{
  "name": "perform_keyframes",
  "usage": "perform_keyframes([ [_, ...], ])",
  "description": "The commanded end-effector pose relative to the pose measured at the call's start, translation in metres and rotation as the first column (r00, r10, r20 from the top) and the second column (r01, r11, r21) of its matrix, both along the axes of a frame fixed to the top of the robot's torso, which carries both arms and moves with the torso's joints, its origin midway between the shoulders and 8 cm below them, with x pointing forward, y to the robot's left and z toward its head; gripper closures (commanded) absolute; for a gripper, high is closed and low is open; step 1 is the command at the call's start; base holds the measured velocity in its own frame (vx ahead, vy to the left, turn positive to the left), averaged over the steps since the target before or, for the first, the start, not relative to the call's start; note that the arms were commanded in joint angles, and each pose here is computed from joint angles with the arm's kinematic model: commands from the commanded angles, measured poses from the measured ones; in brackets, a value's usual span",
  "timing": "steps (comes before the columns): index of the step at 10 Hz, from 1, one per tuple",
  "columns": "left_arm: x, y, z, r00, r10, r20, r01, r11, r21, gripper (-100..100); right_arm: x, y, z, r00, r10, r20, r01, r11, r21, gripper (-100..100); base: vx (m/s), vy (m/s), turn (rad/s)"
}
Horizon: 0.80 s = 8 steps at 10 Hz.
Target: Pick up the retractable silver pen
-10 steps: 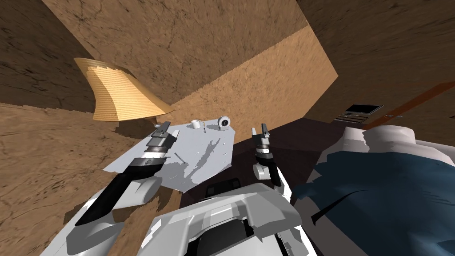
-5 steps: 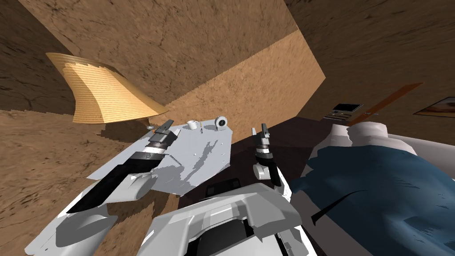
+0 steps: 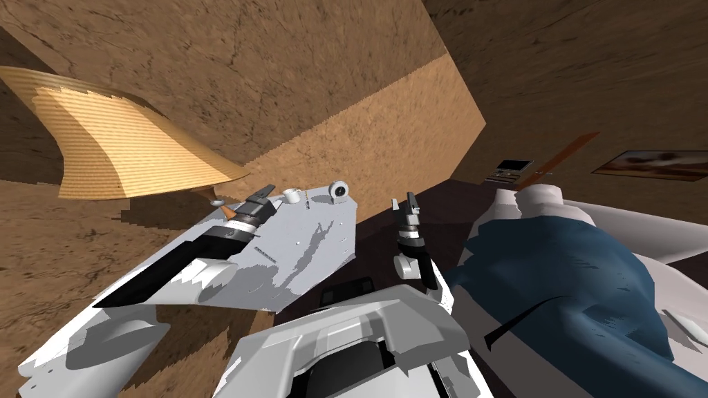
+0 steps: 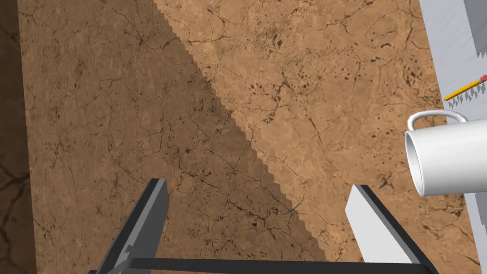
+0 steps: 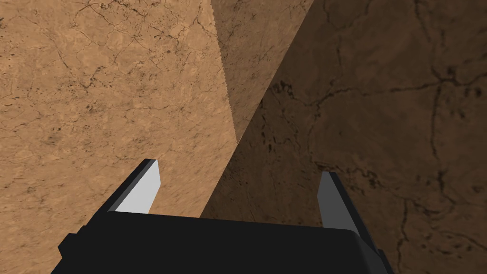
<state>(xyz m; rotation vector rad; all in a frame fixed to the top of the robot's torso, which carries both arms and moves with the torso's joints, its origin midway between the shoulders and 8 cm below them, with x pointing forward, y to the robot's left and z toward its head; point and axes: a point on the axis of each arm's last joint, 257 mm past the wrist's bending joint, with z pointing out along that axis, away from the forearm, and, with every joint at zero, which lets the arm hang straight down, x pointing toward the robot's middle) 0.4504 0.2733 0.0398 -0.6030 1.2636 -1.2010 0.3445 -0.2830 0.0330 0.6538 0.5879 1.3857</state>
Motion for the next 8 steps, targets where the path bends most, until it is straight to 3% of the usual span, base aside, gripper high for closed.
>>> perform_keyframes([
  [1, 0.006, 0.002, -0.006, 0.999, 0.005, -0.041, -0.004, 1.000, 0.019, -100, 0.000, 0.000, 0.000, 1.000, 0.000, 0.000, 0.000, 1.000, 0.000, 0, 0.000, 0.002, -0.089],
  [4, 0.015, 0.005, -0.012, 0.995, 0.009, -0.098, -0.005, 0.999, 0.047, -100, 0.000, 0.000, 0.000, 1.000, 0.000, 0.000, 0.000, 1.000, 0.000, 0, 0.001, 0.002, -0.087],
  [8, 0.029, 0.014, -0.024, 0.978, 0.027, -0.206, -0.005, 0.994, 0.105, -100, 0.000, 0.000, 0.000, 1.000, 0.000, 0.000, 0.000, 1.000, 0.000, 0, 0.003, 0.005, -0.149],
])
